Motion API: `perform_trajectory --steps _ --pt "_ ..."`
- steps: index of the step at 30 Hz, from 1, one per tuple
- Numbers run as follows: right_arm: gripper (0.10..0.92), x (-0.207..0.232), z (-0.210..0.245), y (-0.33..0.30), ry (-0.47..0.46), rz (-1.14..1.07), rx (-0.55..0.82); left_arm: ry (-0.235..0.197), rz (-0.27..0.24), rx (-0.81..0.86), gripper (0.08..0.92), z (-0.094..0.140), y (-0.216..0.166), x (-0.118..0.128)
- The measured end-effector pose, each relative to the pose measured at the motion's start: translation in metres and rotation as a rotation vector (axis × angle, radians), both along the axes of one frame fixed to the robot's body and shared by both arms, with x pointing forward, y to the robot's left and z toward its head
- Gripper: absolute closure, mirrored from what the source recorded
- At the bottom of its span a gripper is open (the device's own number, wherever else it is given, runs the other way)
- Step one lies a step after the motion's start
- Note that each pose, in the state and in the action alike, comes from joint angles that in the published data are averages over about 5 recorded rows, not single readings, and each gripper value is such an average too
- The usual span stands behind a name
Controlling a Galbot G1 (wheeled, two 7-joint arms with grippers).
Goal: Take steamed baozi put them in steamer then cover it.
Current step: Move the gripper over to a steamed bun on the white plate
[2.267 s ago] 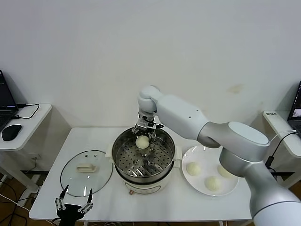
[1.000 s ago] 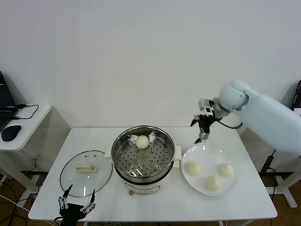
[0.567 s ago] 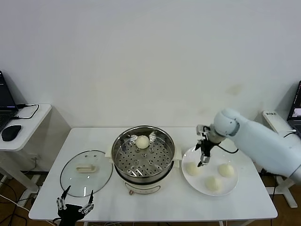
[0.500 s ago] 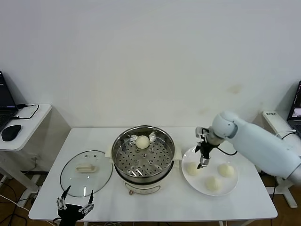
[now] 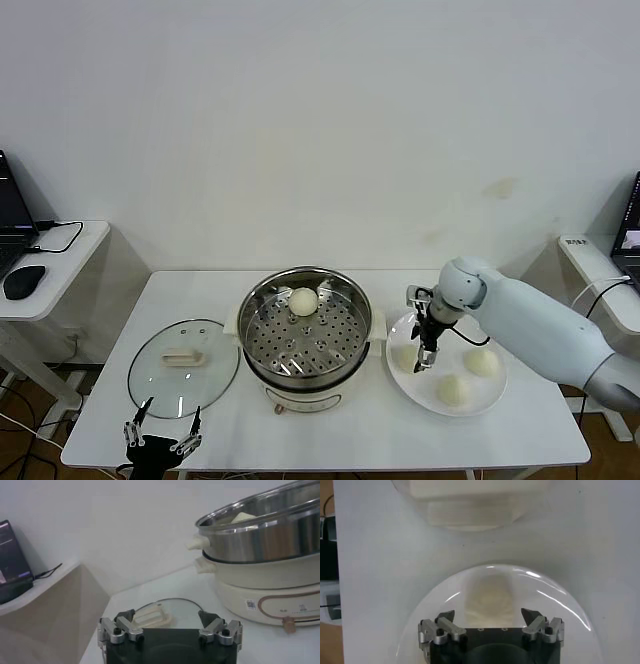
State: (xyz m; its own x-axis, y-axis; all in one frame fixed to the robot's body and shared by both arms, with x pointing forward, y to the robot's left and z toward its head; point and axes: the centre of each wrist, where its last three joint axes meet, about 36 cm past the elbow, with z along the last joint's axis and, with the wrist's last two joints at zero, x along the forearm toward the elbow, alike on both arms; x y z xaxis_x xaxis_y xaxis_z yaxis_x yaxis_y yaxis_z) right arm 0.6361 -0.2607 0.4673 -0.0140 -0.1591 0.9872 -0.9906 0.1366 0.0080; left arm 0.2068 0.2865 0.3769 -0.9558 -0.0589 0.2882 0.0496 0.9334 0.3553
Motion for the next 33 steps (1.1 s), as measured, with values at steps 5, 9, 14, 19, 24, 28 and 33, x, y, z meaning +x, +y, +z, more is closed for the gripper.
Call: perform_trajectory --steps 5,9,14,19,24,28,33 --pt "0.2 0.001 -0.006 0.001 -0.004 -0.007 -0.002 0.005 0.0 0.001 0.177 -0.001 0.001 -0.001" --pt "0.2 0.002 -0.009 0.0 -0.01 -0.011 -0.006 0.006 0.001 0.002 0.177 -0.001 0.001 -0.001" --pt "0.2 0.002 -0.013 -0.002 -0.01 -0.016 -0.009 0.009 0.002 0.0 0.177 -0.002 0.0 -0.002" --pt "0.2 0.004 -0.015 -0.002 -0.014 -0.023 -0.004 0.011 0.002 -0.001 0.177 -0.003 0.0 -0.002" --pt "0.249 0.006 -0.016 -0.005 -0.02 -0.03 0.0 0.013 0.003 -0.001 0.177 -0.003 0.0 -0.003" --pt "0.359 0.006 -0.016 -0.007 -0.021 -0.034 0.003 0.013 0.003 0.0 0.177 -0.004 0.0 -0.002" --pt "0.461 0.007 -0.012 -0.011 -0.025 -0.038 0.01 0.012 0.002 -0.001 0.177 -0.004 0.0 -0.002"
